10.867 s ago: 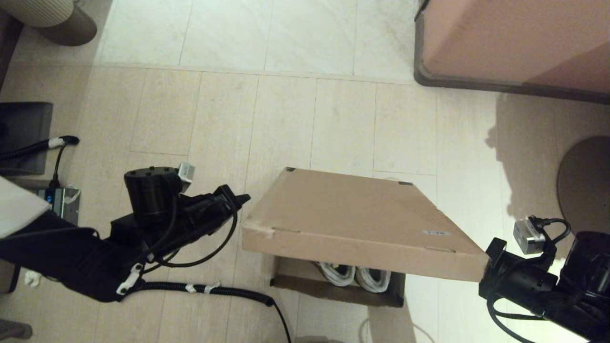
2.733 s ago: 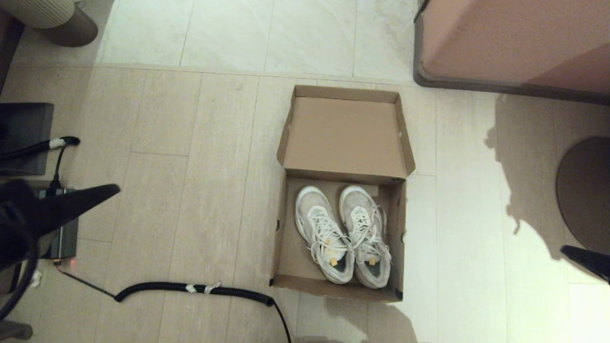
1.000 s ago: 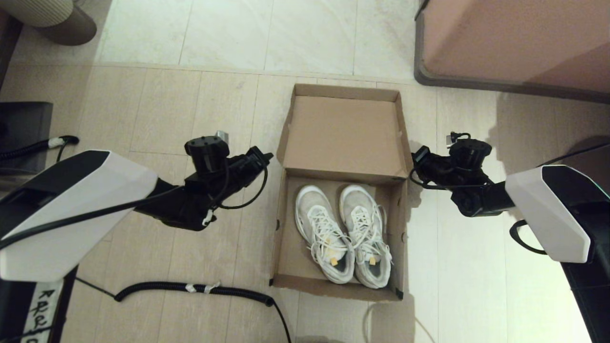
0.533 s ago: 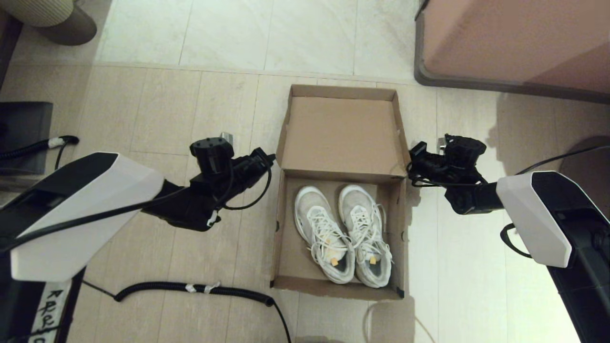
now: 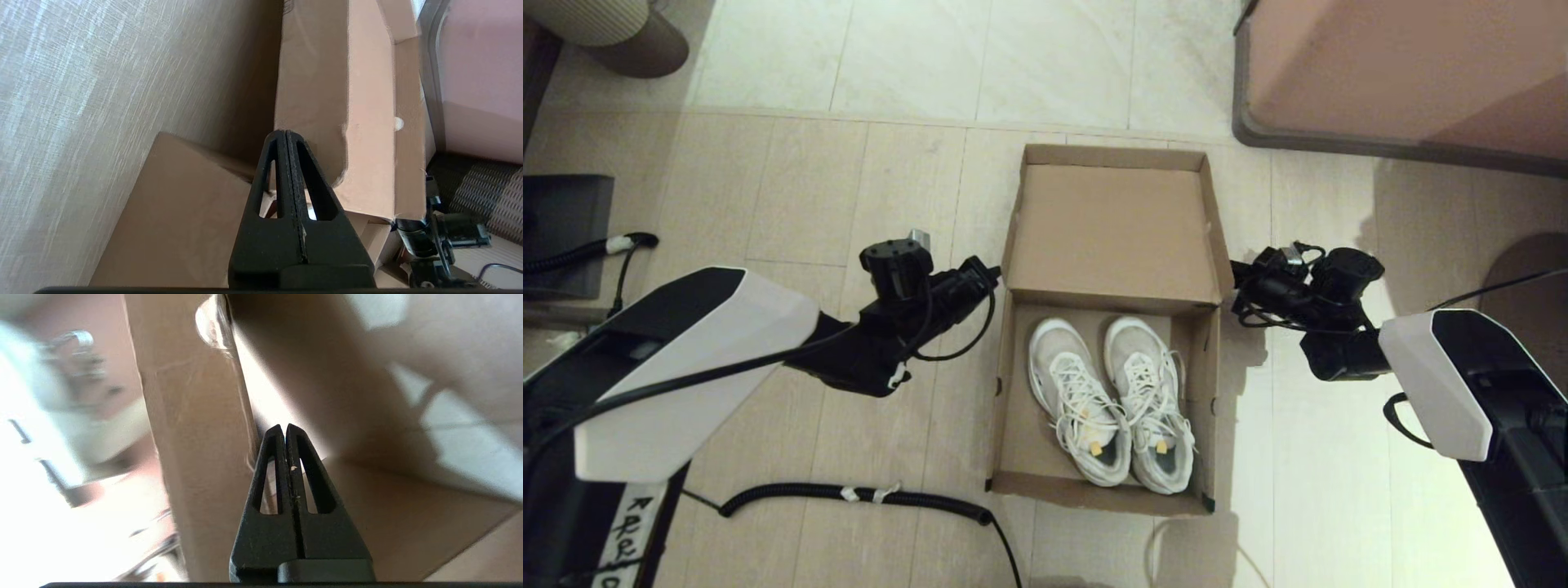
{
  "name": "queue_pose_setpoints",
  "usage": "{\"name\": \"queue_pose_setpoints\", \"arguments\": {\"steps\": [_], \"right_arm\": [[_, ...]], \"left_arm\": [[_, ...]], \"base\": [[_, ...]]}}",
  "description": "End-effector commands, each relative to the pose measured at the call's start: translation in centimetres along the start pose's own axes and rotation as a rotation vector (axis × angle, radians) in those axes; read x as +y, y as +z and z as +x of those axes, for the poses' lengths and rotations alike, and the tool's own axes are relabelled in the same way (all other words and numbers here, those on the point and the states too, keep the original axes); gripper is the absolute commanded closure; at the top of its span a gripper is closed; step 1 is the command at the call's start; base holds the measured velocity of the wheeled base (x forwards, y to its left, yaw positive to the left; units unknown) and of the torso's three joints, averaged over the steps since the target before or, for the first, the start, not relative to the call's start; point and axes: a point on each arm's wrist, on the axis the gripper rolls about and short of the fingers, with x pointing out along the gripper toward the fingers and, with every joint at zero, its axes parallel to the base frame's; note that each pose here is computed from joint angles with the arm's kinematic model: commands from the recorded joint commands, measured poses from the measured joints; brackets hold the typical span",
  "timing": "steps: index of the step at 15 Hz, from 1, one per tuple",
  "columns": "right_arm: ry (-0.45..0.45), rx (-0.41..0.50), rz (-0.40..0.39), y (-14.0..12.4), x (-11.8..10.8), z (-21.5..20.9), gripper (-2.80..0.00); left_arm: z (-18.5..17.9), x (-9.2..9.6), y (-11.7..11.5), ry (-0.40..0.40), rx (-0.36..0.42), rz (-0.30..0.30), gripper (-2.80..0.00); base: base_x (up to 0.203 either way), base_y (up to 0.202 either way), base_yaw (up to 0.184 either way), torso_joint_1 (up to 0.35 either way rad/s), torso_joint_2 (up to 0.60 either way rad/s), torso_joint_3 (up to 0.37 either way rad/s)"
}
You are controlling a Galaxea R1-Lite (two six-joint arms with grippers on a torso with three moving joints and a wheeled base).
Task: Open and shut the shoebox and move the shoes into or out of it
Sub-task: Close the shoe box
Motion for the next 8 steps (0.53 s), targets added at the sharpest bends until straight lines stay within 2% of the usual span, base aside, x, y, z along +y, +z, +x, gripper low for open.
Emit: {"name": "queue_pose_setpoints", "arguments": {"steps": [1,8], "right_arm": [[0.009,0.037,0.022,-0.07,-0.74,-0.23,0.0],[0.021,0.067,0.015,-0.22,0.11,0.07,0.0]], "left_arm": [[0.22,0.2,-0.25,-0.003,0.002,-0.004,0.0],[0.81,-0.44,-1.01,-0.025,0.011,-0.004,0.0]], "base": [[0.0,0.0,0.0,0.0,0.0,0.0],[0.0,0.0,0.0,0.0,0.0,0.0]]}}
